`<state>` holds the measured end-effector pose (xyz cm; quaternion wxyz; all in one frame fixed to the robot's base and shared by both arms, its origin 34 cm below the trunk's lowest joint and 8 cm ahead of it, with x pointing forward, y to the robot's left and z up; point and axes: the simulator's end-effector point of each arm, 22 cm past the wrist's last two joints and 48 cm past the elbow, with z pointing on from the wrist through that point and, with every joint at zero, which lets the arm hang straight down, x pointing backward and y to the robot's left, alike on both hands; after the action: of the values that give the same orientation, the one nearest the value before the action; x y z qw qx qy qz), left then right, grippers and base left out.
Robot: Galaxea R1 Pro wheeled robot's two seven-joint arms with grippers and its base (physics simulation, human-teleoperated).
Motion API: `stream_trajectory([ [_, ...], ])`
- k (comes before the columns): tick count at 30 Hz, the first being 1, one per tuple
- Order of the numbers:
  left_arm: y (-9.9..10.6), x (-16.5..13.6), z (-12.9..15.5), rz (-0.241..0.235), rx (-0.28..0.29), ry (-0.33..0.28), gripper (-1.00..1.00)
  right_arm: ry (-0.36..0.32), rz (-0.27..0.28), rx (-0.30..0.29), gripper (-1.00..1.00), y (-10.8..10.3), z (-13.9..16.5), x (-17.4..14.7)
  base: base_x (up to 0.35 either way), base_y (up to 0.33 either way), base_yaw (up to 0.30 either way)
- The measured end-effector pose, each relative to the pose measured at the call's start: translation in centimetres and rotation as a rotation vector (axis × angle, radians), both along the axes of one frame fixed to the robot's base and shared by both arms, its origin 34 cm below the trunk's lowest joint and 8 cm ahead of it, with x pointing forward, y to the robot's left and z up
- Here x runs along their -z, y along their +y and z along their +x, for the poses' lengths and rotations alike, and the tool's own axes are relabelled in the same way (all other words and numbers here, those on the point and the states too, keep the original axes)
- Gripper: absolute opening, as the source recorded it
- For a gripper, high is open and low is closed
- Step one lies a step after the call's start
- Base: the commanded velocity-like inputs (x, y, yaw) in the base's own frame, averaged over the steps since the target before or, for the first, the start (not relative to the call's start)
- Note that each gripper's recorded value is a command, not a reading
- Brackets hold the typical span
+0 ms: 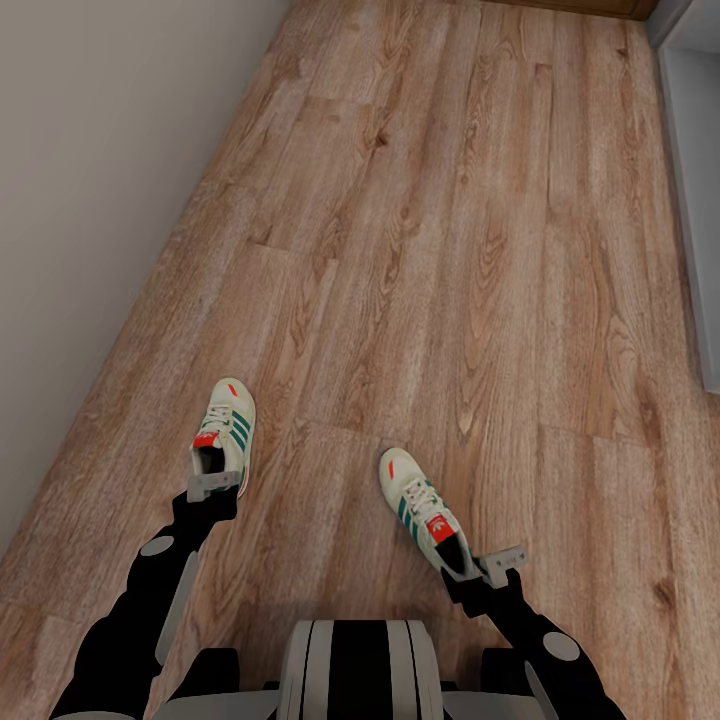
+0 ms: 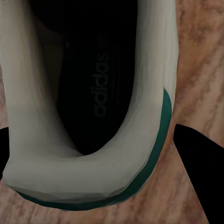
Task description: Pick up the two gym shoes and the two sandals from the corridor floor and place them onto the hallstand (shoe rack) in the corridor, making sure they are on the rack and not on the floor. Arrange them so the two gym shoes are next to each other and the two sandals are next to each other.
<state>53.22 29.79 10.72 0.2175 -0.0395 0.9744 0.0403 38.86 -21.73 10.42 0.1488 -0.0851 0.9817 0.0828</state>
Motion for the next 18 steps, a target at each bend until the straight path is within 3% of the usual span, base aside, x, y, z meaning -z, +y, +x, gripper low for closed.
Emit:
stream_trajectory([
  [18,0.00,0.00,0.00,0.000,-0.001,0.000,-1.00,0.000,0.000,0.000,-1.00,0.00,0.00,0.00,0.000,0.000,0.000],
])
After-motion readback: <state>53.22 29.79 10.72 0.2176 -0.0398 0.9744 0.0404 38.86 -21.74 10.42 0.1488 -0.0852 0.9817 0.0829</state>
